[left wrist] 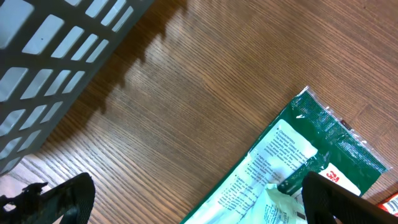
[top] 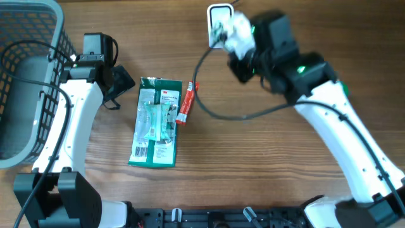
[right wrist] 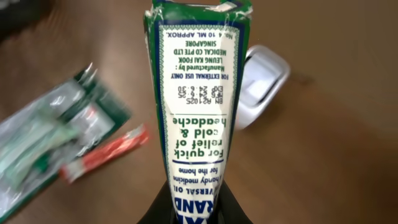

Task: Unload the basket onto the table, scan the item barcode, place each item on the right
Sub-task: 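Hold the Axe oil box label over the scanner window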

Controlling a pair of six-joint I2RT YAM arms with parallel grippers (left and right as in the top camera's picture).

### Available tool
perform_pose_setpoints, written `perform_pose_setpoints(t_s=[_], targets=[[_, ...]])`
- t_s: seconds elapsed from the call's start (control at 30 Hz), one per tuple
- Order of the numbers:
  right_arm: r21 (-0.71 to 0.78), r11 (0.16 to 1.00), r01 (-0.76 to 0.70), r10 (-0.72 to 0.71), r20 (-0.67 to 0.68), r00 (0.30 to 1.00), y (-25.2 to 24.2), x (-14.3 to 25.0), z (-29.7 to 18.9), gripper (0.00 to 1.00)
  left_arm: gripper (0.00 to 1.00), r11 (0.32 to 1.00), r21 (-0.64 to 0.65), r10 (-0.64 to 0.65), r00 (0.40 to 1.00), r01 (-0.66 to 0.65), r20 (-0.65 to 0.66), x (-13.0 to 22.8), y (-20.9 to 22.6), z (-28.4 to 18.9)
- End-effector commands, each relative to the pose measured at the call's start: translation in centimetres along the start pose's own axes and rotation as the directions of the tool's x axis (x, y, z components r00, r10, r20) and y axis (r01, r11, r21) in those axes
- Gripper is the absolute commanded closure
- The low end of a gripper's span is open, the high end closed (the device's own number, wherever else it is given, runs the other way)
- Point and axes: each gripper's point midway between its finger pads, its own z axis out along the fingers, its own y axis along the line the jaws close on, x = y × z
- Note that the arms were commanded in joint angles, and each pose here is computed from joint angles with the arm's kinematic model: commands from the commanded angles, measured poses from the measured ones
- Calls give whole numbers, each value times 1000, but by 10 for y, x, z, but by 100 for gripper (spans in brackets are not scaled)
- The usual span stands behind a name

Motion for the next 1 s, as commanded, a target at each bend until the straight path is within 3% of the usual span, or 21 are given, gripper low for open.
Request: perform_pose_setpoints(t_s=[0.0,0.13,0.3,0.47,0.63,0.97], targets=[[122,982,147,-145,-27,989,-31,-18,20,96,0,1000,-20,-21,1000,21,-4,1,4,4],[242,894,376,-360,-111,926,-58,-20,59,96,0,1000,-20,-20,1000,20,-4,1,4,4],[298,766,570,-519,-235,822,-78,-14,108,96,0,1000,-20,-21,1000,20,-4,1,4,4],[425,696,578,-494,-302,816,-104,-10,150,96,0,1000,-20,-21,1000,20,-4,1,4,4],[459,613,644,-525,-373,765,-113,3,192,96,0,1000,-20,-21,1000,20,-4,1,4,4],[549,576,605,-477,-375,795,-128,17,226,96,0,1000,-20,-20,1000,20,-4,1,4,4]])
